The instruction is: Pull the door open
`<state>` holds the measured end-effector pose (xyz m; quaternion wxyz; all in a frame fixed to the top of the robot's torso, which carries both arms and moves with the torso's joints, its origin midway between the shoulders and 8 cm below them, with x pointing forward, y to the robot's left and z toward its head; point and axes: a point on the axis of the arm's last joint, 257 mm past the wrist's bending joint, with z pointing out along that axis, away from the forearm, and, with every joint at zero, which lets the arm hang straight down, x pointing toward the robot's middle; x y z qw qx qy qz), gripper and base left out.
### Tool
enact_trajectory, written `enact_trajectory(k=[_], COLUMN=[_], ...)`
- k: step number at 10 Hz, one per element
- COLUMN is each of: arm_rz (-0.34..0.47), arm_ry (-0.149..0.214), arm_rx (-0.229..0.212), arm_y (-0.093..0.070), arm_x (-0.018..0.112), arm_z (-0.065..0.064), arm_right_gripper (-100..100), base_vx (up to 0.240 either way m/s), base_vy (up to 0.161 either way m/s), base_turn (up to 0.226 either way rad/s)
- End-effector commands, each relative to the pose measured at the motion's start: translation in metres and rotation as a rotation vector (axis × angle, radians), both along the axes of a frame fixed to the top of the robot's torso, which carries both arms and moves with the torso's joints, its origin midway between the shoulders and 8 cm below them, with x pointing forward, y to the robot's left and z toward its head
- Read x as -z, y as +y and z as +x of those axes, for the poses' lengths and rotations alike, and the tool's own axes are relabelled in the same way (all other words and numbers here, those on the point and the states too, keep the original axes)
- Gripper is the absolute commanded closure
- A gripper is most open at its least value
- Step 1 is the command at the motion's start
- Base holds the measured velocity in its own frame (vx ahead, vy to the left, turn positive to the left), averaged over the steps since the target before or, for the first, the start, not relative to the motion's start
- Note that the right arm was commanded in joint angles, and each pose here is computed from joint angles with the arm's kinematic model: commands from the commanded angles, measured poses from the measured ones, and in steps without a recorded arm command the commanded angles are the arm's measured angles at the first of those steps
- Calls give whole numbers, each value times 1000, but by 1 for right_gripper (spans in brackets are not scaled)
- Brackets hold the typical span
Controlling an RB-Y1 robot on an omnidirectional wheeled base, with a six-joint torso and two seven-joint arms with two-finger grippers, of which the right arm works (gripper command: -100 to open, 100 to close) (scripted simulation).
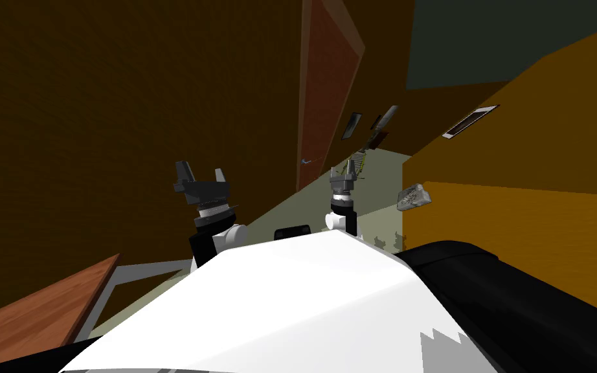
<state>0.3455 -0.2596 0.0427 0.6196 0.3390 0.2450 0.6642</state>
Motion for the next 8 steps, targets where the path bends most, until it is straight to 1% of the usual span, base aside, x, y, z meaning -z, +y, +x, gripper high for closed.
enact_trajectory(k=[1, 5, 8], arm_rz=[-2, -6, -10], arm_ry=[15, 44, 75], arm_rx=[-9, -25, -39], arm_y=[2, 4, 6], arm_x=[10, 30, 51], arm_z=[7, 19, 31], arm_right_gripper=[-100, -100, -100], base_vx=[43, 56, 74], base_vy=[-26, -56, -60], base_turn=[86, 71, 87])
